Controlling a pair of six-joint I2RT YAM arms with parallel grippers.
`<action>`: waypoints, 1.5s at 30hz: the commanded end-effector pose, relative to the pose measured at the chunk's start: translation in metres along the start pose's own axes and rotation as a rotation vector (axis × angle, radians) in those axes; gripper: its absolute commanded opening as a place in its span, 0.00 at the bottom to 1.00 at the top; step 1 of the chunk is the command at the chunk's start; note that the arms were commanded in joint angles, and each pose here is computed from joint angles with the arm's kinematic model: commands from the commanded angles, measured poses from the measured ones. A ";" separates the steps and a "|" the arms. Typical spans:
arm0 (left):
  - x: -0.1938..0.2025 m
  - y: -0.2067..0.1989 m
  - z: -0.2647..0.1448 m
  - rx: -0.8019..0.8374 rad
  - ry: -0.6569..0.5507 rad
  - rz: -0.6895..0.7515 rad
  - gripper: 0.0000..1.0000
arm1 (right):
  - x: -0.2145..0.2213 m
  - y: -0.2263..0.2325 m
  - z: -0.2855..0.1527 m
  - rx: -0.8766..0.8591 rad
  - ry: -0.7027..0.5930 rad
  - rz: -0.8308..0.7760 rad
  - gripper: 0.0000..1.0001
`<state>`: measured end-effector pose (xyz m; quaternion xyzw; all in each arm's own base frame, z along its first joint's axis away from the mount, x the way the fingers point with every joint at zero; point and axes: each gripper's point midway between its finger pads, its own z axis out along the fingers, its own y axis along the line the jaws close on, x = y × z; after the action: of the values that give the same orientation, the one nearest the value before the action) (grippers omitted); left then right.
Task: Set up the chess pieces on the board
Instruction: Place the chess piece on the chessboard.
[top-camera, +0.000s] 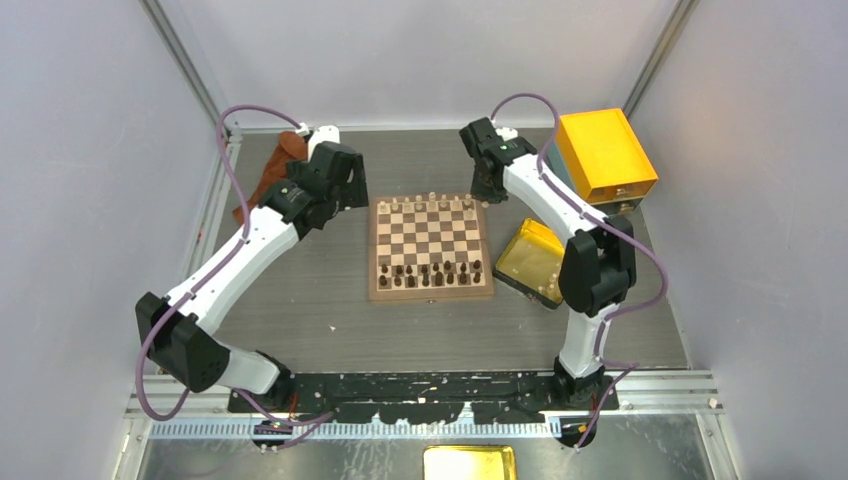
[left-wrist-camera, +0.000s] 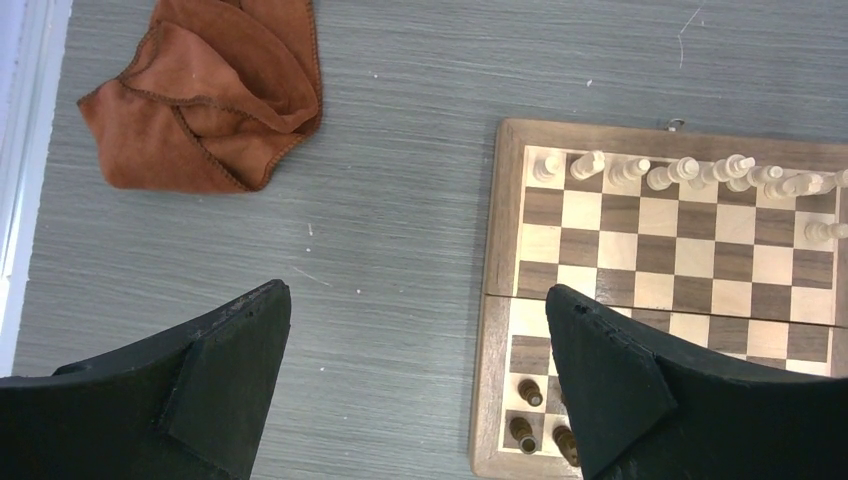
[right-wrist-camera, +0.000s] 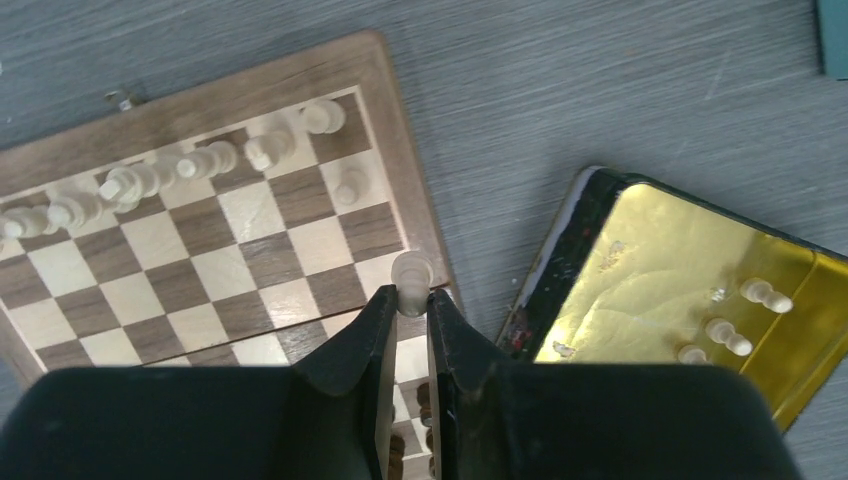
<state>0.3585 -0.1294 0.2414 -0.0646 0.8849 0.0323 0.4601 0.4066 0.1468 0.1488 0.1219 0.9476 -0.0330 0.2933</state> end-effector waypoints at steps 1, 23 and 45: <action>-0.022 0.000 -0.014 0.031 -0.083 -0.041 0.99 | 0.001 0.021 -0.012 -0.036 0.015 -0.061 0.01; -0.022 -0.002 -0.015 0.042 -0.089 -0.044 0.99 | 0.024 0.066 0.021 -0.075 0.114 -0.150 0.01; -0.019 -0.005 -0.008 0.043 -0.079 -0.030 0.99 | 0.027 0.076 0.055 -0.095 0.114 -0.141 0.01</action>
<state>0.3576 -0.1302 0.2491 -0.0653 0.8779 0.0213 0.4738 0.4192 0.2141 0.0815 0.0404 0.9750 -0.0175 0.2176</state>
